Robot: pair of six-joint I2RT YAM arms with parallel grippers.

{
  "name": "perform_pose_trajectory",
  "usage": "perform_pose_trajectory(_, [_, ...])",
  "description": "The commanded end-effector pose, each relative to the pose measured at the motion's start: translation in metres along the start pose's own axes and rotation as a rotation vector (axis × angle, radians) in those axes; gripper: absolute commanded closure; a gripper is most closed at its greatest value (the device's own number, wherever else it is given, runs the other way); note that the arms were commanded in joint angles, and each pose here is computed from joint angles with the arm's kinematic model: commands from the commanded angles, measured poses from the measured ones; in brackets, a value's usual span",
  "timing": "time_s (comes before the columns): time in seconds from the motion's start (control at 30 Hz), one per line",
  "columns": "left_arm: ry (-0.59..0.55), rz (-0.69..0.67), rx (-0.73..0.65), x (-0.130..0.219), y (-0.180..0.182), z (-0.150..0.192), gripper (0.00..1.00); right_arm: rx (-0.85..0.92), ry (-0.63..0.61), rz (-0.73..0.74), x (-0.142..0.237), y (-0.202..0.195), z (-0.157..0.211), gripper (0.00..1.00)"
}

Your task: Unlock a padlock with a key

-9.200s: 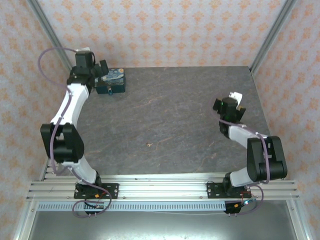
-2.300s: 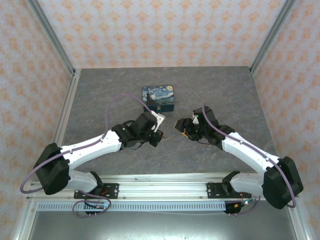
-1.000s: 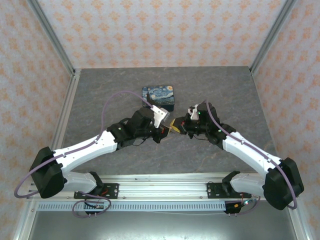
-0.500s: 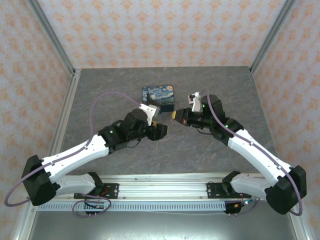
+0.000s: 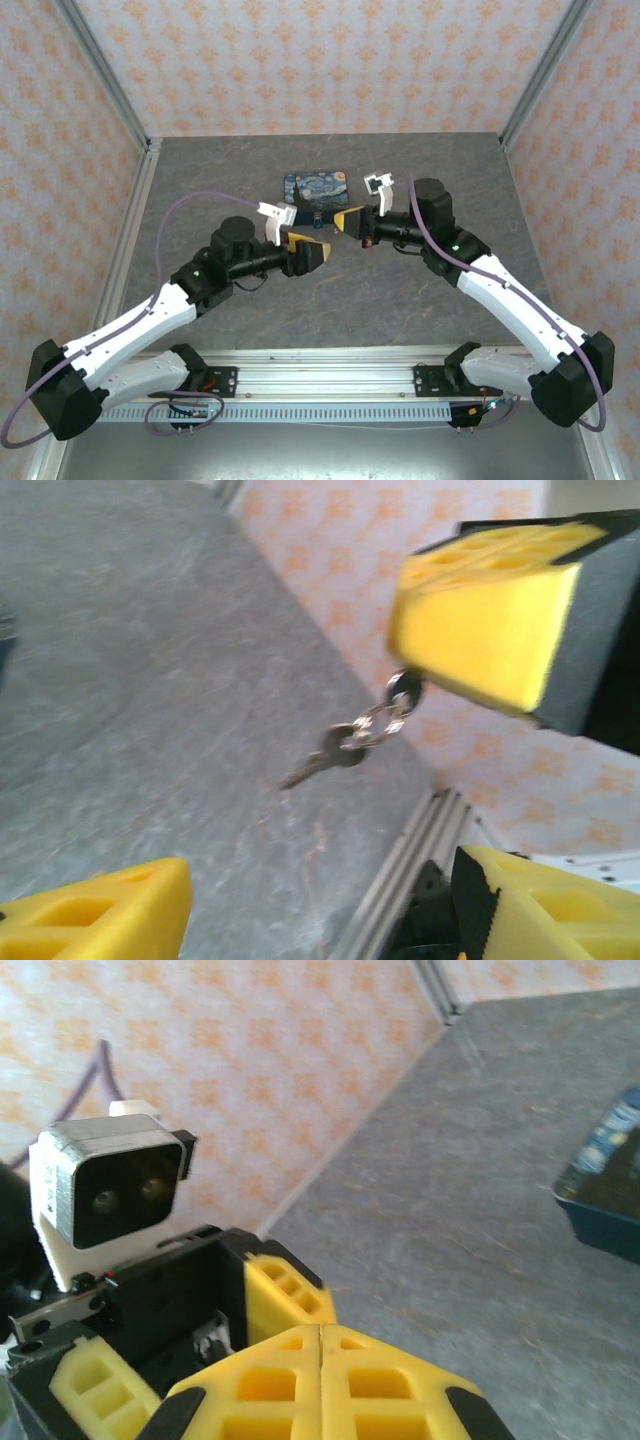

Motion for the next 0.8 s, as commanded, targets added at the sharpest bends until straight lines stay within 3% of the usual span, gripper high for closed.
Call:
perform_pose_trajectory(0.0, [-0.102,0.147,0.002,0.001,-0.017,-0.022,0.34,0.012,-0.023,-0.167,-0.003,0.025,-0.007,1.0])
perform_pose_trajectory(0.53, [-0.216,0.194,0.047,0.001,-0.009,-0.042,0.56,-0.109,-0.077,-0.25,-0.002,0.025,-0.004,1.0])
perform_pose_trajectory(0.77, [-0.22,0.19,0.058,-0.001,-0.007,-0.041,0.71,-0.112,-0.116,-0.228,0.001,0.023,-0.004,1.0])
Point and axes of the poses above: each hand's point on the last joint's axis, 136 mm out from that joint toward the fingers, its own x axis back along the fingers, its own y axis along the line the jaws close on, z = x × y, the point moved 3 cm from there along x, back along the fingers, and after that the axes turned 15 degrees about -x, right-handed, at the moved point
